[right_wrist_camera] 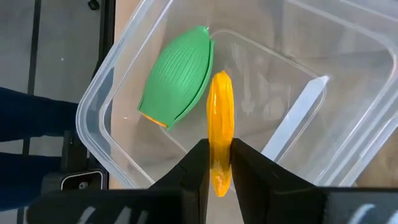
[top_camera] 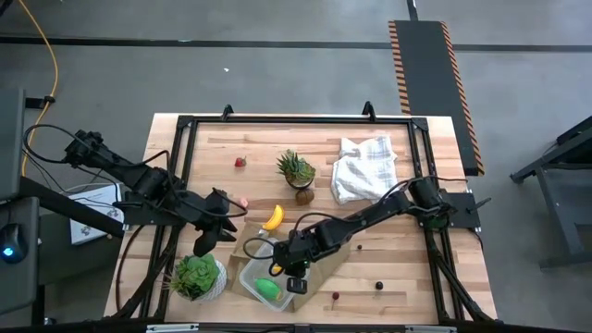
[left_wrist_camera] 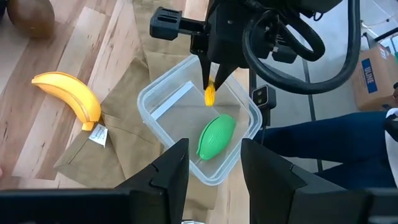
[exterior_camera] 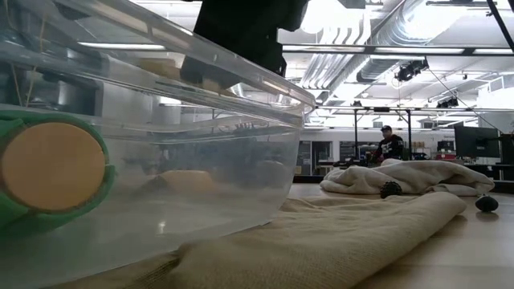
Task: Pick and placing Produce into tupperware
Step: Put the yellow corn into the container, then put the kiwi into the container
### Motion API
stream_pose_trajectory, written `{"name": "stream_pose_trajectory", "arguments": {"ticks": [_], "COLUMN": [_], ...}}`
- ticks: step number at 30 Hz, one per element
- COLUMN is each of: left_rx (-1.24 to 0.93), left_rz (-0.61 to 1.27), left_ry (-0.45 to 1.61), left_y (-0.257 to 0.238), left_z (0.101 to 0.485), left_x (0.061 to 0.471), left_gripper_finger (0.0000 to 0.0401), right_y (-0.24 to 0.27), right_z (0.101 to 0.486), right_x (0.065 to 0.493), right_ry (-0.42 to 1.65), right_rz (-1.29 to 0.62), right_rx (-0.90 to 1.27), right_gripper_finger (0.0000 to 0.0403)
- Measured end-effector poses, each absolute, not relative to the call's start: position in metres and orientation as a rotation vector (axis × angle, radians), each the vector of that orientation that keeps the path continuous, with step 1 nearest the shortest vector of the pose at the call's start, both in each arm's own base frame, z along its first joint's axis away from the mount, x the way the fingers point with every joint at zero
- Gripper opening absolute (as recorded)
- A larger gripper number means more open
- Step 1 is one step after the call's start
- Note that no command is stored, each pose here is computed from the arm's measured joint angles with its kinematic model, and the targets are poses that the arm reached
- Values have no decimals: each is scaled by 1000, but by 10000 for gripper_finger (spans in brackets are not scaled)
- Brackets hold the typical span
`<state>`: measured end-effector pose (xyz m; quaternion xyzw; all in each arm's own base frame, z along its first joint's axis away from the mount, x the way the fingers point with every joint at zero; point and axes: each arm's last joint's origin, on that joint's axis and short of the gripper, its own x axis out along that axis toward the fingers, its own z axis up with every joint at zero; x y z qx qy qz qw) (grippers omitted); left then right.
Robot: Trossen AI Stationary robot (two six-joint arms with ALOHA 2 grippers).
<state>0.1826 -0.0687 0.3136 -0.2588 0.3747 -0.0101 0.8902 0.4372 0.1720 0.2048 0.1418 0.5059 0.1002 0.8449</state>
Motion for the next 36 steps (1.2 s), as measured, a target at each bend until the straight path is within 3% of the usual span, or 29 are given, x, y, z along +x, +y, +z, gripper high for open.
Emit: {"name": "stream_pose_trajectory", "arguments": {"ticks": [9,36], "left_rx": [-536,-595], "left_rz": [-19,-19], "left_ry": [777,759], "left_y": [-69,-69], "left_z": [314,315], "left_x": [183,184], "left_gripper_finger": [134,134], "right_y": [172,167], "right_z": [205,259], "right_x": [437,394], "right_ry": [1066,1103], "right_rz": [209,43], "right_rx": [295,166], "right_gripper_finger": [98,98]}}
